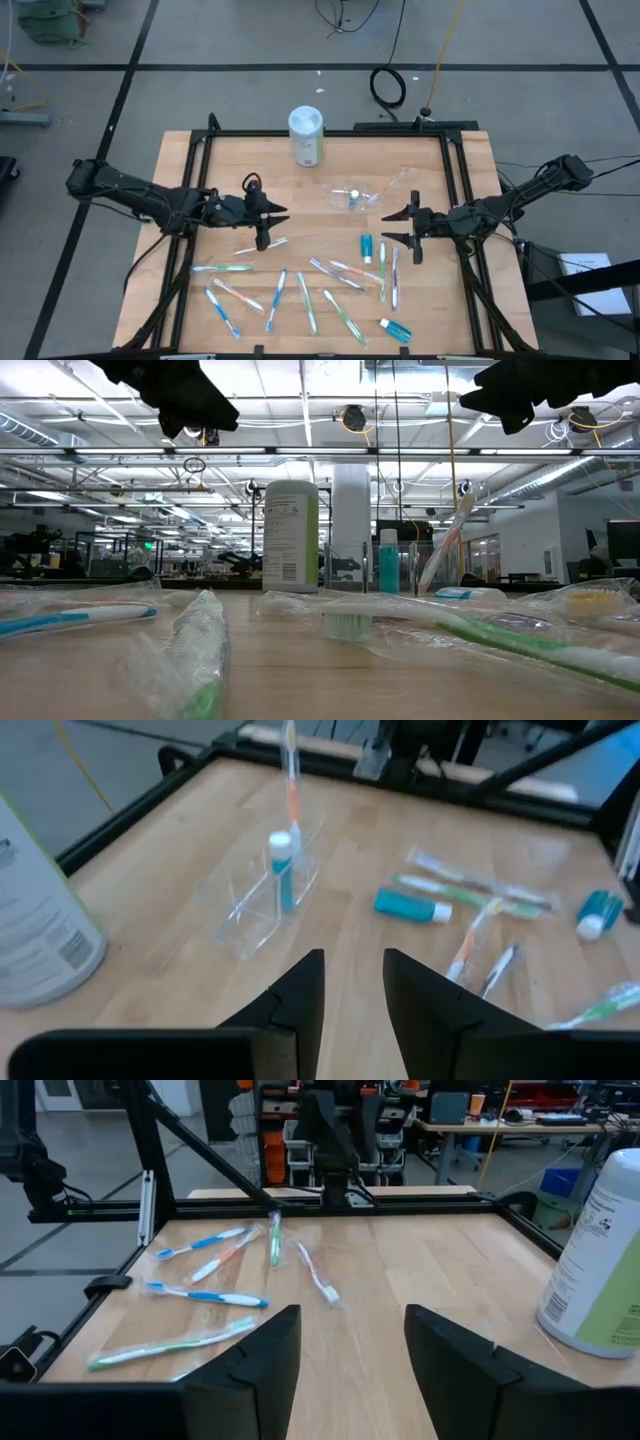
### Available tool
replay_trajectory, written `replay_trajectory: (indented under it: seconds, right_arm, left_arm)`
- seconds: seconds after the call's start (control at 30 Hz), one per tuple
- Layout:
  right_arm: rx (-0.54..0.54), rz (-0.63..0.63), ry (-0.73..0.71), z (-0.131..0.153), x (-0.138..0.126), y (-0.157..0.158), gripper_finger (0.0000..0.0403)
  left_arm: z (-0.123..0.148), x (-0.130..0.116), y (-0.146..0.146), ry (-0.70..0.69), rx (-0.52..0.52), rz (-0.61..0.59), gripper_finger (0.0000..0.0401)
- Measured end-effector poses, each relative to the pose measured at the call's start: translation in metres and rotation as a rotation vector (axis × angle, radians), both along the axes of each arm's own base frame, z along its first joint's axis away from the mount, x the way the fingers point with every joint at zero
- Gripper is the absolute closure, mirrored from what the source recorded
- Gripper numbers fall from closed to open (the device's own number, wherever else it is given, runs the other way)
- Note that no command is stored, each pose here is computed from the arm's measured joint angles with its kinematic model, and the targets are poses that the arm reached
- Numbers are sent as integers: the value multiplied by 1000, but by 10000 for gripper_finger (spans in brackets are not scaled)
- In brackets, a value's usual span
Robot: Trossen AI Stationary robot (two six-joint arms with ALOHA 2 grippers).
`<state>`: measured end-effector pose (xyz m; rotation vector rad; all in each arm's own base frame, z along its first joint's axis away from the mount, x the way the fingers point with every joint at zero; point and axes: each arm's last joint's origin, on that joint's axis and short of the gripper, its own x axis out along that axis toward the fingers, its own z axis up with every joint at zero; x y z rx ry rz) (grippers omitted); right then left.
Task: Pick & Place toothbrushing station
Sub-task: Put the blue mouthwash into the transparent organizer
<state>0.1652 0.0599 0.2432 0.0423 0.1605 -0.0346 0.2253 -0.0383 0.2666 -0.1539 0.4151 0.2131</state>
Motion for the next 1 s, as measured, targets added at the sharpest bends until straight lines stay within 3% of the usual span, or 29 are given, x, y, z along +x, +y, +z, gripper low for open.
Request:
replay_trajectory:
  seconds: [0.6, 0.77, 0.87, 1.0]
  right_arm:
    - [18, -12, 90, -17, 13, 6, 232]
    - [88, -34, 133, -28, 22, 10, 232]
    - [163, -40, 109, -30, 30, 14, 232]
    - [180, 14, 130, -24, 50, 27, 232]
  left_arm:
    - [21, 8, 5, -209, 46, -3, 293]
    - [20, 9, 13, -205, 18, 25, 293]
    - [20, 11, 20, -210, -31, -27, 293]
    - [24, 13, 29, -249, -64, -78, 293]
